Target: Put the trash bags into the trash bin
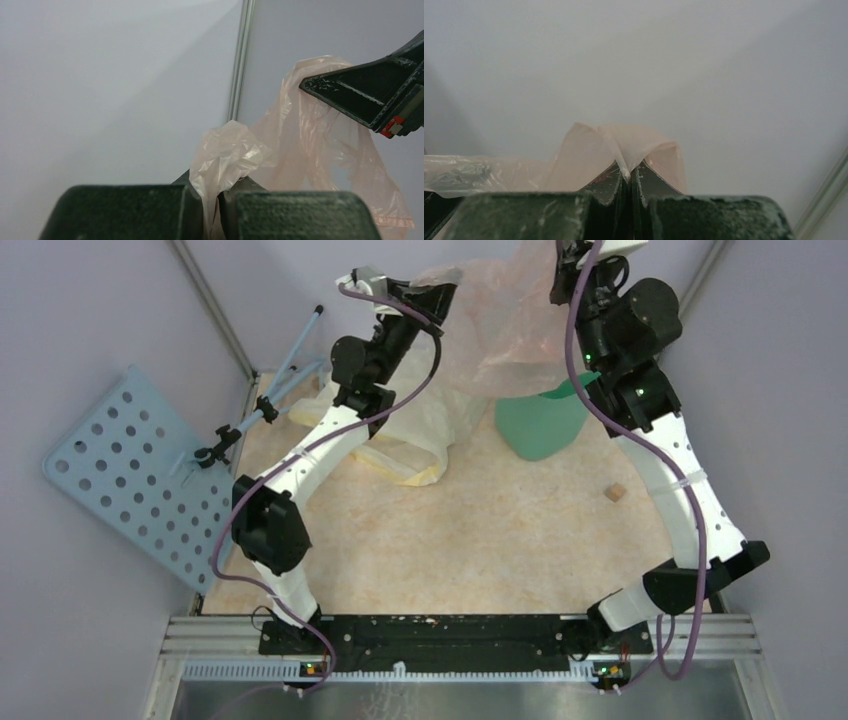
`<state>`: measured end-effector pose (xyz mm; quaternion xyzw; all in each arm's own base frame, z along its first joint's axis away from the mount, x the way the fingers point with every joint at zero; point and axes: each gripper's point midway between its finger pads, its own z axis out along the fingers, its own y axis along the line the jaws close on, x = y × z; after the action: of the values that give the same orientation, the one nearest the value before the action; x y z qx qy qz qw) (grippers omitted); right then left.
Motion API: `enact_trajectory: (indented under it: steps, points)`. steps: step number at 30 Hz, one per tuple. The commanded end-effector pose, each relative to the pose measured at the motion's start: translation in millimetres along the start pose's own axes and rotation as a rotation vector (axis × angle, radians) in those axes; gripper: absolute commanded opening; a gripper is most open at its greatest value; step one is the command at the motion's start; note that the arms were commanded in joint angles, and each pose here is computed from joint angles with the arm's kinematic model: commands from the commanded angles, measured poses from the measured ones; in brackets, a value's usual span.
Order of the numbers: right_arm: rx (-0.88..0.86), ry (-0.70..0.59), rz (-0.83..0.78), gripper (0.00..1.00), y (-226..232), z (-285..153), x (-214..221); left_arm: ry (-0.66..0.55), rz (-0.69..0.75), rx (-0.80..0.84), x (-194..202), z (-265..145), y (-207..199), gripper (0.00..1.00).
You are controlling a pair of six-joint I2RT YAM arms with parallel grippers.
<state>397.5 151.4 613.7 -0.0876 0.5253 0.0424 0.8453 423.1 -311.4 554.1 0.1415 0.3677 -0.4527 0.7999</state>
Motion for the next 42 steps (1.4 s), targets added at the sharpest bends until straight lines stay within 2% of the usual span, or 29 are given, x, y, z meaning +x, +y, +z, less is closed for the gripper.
enact_trajectory:
  steps: [1, 6, 12, 17, 20, 22, 26, 30, 35, 38, 42]
  points:
    - [0.065, -0.072, 0.032, 0.0, -14, 1, -16, -0.015, -0.015, -0.02, 7, -6, 7, 0.0]
    - [0.183, 0.003, 0.06, 0.0, -40, 2, 11, 0.041, -0.046, -0.046, 34, -16, 17, 0.0]
    - [0.197, 0.07, 0.095, 0.0, -51, 1, 39, 0.088, -0.078, -0.065, 53, -19, 24, 0.0]
    - [0.286, 0.208, 0.101, 0.02, -64, -8, 75, 0.124, -0.098, -0.044, 68, -14, 25, 0.0]
    - [0.309, 0.249, 0.126, 0.37, -67, -18, 81, 0.15, -0.115, -0.035, 79, -9, 26, 0.0]
    - [0.315, 0.264, 0.145, 0.54, -68, -25, 80, 0.159, -0.123, -0.016, 85, -7, 25, 0.0]
    - [0.292, 0.268, 0.161, 0.74, -69, -42, 61, 0.177, -0.158, -0.021, 100, -3, 30, 0.0]
    - [0.315, 0.275, 0.153, 0.8, -78, -61, 46, 0.208, -0.172, -0.031, 114, 1, 35, 0.0]
    - [0.417, 0.335, 0.097, 0.81, -100, -81, 48, 0.222, -0.179, -0.043, 125, 1, 36, 0.0]
    - [0.387, 0.367, 0.103, 0.82, -99, -84, 40, 0.238, -0.185, -0.05, 135, -1, 38, 0.0]
    - [0.311, 0.335, 0.145, 0.82, -89, -82, 19, 0.277, -0.19, -0.037, 156, 2, 35, 0.0]
